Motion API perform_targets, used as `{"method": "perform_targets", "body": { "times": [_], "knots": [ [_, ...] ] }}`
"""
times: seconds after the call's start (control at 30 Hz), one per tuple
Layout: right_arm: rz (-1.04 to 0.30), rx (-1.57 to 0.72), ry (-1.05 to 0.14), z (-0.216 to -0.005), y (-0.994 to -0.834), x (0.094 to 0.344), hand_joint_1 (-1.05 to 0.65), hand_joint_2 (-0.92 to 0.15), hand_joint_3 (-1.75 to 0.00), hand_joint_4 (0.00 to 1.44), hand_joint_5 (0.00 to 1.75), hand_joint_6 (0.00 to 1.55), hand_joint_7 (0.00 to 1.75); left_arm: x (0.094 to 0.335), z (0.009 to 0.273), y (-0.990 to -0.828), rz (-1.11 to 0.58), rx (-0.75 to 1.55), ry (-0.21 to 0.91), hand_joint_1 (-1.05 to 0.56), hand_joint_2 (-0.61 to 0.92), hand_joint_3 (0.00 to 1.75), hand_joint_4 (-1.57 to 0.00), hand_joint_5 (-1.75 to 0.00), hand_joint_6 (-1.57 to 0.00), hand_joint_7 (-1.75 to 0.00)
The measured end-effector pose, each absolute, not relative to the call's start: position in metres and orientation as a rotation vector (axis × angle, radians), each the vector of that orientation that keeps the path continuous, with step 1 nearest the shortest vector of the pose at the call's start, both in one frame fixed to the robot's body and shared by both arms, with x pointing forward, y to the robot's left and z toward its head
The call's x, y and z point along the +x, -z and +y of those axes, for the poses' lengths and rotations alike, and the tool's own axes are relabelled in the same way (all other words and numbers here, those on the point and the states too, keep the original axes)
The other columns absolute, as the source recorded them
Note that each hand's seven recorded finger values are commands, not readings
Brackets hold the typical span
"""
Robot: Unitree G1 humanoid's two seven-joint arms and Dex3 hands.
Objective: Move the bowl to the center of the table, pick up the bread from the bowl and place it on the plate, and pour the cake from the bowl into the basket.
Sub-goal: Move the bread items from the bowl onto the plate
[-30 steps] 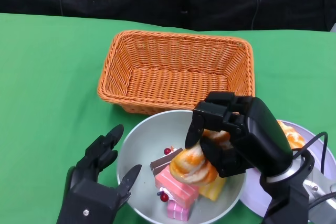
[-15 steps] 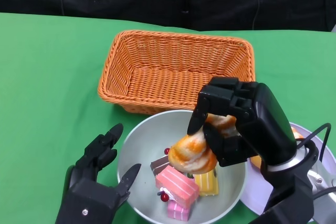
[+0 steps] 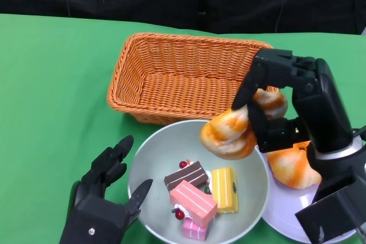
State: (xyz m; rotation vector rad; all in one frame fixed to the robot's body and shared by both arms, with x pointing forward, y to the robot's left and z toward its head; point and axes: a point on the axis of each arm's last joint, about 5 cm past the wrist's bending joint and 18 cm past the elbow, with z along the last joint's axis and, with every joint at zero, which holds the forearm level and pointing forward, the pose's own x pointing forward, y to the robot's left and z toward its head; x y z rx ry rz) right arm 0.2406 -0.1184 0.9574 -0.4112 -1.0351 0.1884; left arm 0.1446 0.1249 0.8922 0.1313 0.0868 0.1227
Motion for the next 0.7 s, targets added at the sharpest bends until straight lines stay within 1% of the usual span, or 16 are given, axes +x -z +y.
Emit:
{"method": "perform_targets", "body": {
  "times": [0.1, 0.17, 0.27, 0.4, 0.5, 0.67, 0.7],
  "knots": [
    [-1.02, -0.41, -0.165, -0.126, -0.961, 0.242, -0.08, -0.11, -1.75, 1.07, 1.75, 0.92, 1.59, 0.145, 0.125, -0.892, 0.088, 0.131, -0.123, -0.22, 0.92, 0.3, -0.07, -0.85, -0.48, -0.01],
    [-1.02, -0.414, -0.148, -0.132, -0.962, 0.242, -0.06, -0.09, -1.75, 1.09, 1.75, 0.94, 1.59, 0.145, 0.125, -0.892, 0.089, 0.132, -0.123, -0.22, 0.92, 0.3, -0.07, -0.85, -0.48, -0.01],
    [-1.013, -0.438, -0.114, -0.144, -0.962, 0.242, -0.07, -0.08, -1.75, 1.1, 1.75, 0.94, 1.6, 0.145, 0.126, -0.89, 0.096, 0.136, -0.126, -0.21, 0.92, 0.3, -0.07, -0.85, -0.48, -0.01],
    [-1.005, -0.446, -0.076, -0.152, -0.962, 0.241, -0.06, -0.1, -1.75, 1.1, 1.75, 0.92, 1.62, 0.145, 0.127, -0.89, 0.098, 0.123, -0.122, -0.22, 0.92, 0.3, -0.07, -0.85, -0.48, -0.01],
    [-0.993, -0.468, -0.055, -0.162, -0.963, 0.24, -0.07, -0.08, -1.75, 1.11, 1.75, 0.94, 1.64, 0.145, 0.128, -0.89, 0.099, 0.121, -0.116, -0.23, 0.92, 0.3, -0.07, -0.85, -0.47, 0.0],
    [-0.96, -0.5, -0.032, -0.172, -0.962, 0.237, -0.06, -0.07, -1.75, 1.11, 1.75, 0.94, 1.64, 0.145, 0.128, -0.89, 0.099, 0.12, -0.115, -0.22, 0.92, 0.31, -0.07, -0.84, -0.47, 0.0],
    [-0.951, -0.501, -0.033, -0.174, -0.962, 0.236, -0.05, -0.08, -1.75, 1.12, 1.73, 0.95, 1.62, 0.145, 0.128, -0.89, 0.099, 0.12, -0.114, -0.22, 0.92, 0.31, -0.07, -0.84, -0.47, -0.01]
  ]
}}
